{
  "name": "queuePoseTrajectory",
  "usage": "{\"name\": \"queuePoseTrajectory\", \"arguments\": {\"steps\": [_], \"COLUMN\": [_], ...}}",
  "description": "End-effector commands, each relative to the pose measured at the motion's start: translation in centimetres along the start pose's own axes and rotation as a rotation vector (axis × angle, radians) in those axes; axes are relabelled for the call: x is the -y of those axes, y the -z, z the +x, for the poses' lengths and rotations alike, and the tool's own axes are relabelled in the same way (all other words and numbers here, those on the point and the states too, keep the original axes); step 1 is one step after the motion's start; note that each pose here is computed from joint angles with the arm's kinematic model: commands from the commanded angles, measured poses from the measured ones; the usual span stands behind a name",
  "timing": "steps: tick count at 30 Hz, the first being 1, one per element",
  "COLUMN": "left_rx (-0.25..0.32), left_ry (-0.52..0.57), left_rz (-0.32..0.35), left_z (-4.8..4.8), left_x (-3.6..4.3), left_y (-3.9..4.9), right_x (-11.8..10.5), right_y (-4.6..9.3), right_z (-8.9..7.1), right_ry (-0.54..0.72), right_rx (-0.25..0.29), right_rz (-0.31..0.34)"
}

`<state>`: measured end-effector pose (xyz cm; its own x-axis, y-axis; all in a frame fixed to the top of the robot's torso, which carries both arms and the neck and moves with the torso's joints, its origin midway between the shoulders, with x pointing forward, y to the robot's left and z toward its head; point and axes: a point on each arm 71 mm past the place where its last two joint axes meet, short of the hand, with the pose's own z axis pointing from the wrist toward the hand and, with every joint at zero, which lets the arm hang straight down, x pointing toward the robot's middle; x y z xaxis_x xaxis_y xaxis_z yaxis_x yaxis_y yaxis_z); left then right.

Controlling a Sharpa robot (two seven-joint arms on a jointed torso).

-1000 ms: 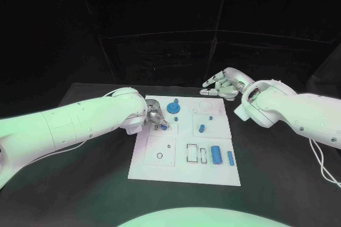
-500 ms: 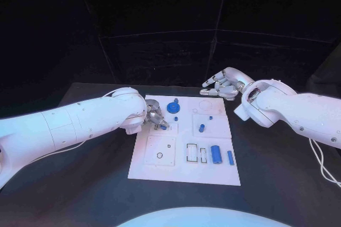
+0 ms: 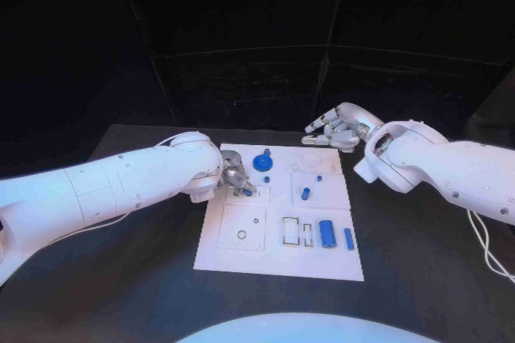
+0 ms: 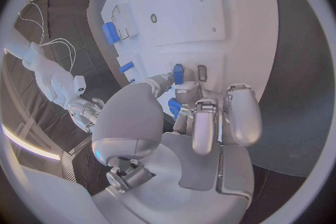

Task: Assemble the parts on the task board

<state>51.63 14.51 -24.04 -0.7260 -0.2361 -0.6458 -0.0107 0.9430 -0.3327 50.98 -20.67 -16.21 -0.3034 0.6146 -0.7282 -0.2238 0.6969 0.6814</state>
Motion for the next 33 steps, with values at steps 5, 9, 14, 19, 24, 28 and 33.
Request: {"name": "queuePoseTrajectory", "arguments": {"steps": [5,9,14,19,24,28,33], "left_rx": [-0.010,-0.014,-0.017,-0.019,-0.021,-0.022,-0.024], "left_ry": [-0.022,-0.021,-0.006,0.006,0.010,0.010,0.009], "left_rz": [-0.012,-0.013,-0.018,-0.021,-0.021,-0.021,-0.020], "left_z": [0.16,0.15,0.04,-0.05,-0.06,-0.05,-0.02], "left_x": [0.07,0.08,-0.08,-0.18,-0.16,-0.14,-0.07], "left_y": [-0.17,-0.25,-0.38,-0.48,-0.52,-0.54,-0.55], "right_x": [-0.15,-0.15,-0.16,-0.12,-0.07,-0.08,-0.07], "right_y": [-0.06,-0.05,-0.03,-0.04,-0.04,-0.04,-0.02], "right_z": [0.03,0.03,0.02,-0.03,-0.05,-0.03,-0.03], "right_ry": [-0.005,-0.005,-0.005,-0.008,-0.017,-0.021,-0.022], "right_rx": [-0.014,-0.014,-0.012,-0.008,-0.008,-0.011,-0.012], "right_rz": [-0.008,-0.008,-0.008,-0.005,-0.002,-0.002,-0.002]}}
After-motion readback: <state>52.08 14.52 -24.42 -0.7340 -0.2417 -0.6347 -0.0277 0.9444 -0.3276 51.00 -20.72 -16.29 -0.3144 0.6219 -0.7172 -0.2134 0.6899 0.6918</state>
